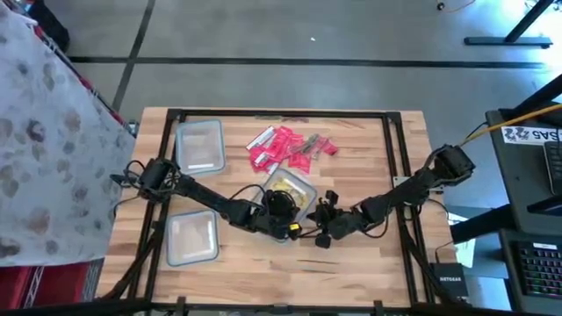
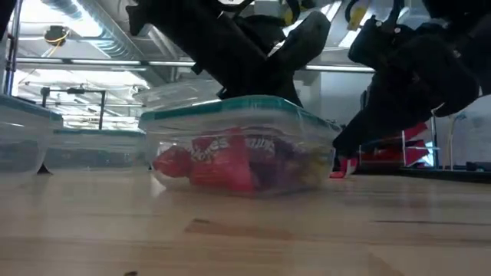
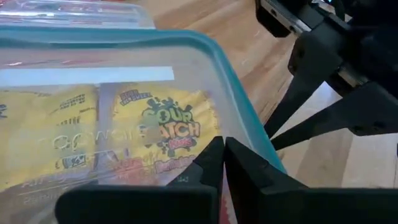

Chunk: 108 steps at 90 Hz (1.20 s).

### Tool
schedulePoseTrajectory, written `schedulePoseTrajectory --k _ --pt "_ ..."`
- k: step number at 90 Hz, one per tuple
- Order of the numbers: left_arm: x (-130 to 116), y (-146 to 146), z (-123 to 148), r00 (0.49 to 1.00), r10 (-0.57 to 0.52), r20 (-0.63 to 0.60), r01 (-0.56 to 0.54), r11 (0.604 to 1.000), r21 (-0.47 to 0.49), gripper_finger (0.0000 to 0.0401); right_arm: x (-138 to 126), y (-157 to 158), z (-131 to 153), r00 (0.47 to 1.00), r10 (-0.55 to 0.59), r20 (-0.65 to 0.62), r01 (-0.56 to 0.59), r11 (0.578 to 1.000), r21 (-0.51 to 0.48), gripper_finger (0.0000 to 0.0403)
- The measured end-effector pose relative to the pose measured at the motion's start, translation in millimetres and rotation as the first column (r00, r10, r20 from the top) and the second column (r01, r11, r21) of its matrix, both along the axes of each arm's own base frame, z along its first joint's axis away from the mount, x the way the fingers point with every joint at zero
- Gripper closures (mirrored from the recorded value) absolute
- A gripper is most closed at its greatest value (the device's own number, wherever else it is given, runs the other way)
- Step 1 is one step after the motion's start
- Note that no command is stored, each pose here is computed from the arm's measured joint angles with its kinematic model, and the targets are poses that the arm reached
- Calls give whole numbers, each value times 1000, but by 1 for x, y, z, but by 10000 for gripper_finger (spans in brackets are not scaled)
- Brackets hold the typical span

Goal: Sort candy
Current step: Close the right transparent bin

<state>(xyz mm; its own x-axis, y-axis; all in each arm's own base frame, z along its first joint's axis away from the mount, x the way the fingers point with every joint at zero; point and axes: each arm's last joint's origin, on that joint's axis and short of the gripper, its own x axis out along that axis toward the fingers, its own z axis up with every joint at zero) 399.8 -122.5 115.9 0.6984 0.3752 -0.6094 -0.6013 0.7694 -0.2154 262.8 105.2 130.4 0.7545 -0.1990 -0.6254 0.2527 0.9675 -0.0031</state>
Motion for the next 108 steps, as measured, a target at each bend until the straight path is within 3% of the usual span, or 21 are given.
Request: schedulePoseTrajectory --k 34,58,70,84,95,108 --pt "0 0 0 1000 -7 -3 7 1000 -10 401 3 -4 2 1000 23 12 -23 999 -28 402" --pt "5 -4 6 999 -28 41 27 1000 12 401 -16 0 24 1000 -9 -1 9 997 -83 402" --pt "13 -17 27 993 -69 100 62 996 71 401 -29 -8 30 996 -70 -60 62 990 -130 402" --pt "16 -32 65 978 -175 111 150 968 202 401 -40 -16 40 989 -138 -58 126 976 -176 402" --pt "13 -39 103 963 -206 175 154 950 273 401 -45 -12 47 994 -94 -48 86 985 -148 402" --pt "0 -42 107 979 -180 95 142 939 312 401 -52 3 49 998 4 -56 -11 994 -112 402"
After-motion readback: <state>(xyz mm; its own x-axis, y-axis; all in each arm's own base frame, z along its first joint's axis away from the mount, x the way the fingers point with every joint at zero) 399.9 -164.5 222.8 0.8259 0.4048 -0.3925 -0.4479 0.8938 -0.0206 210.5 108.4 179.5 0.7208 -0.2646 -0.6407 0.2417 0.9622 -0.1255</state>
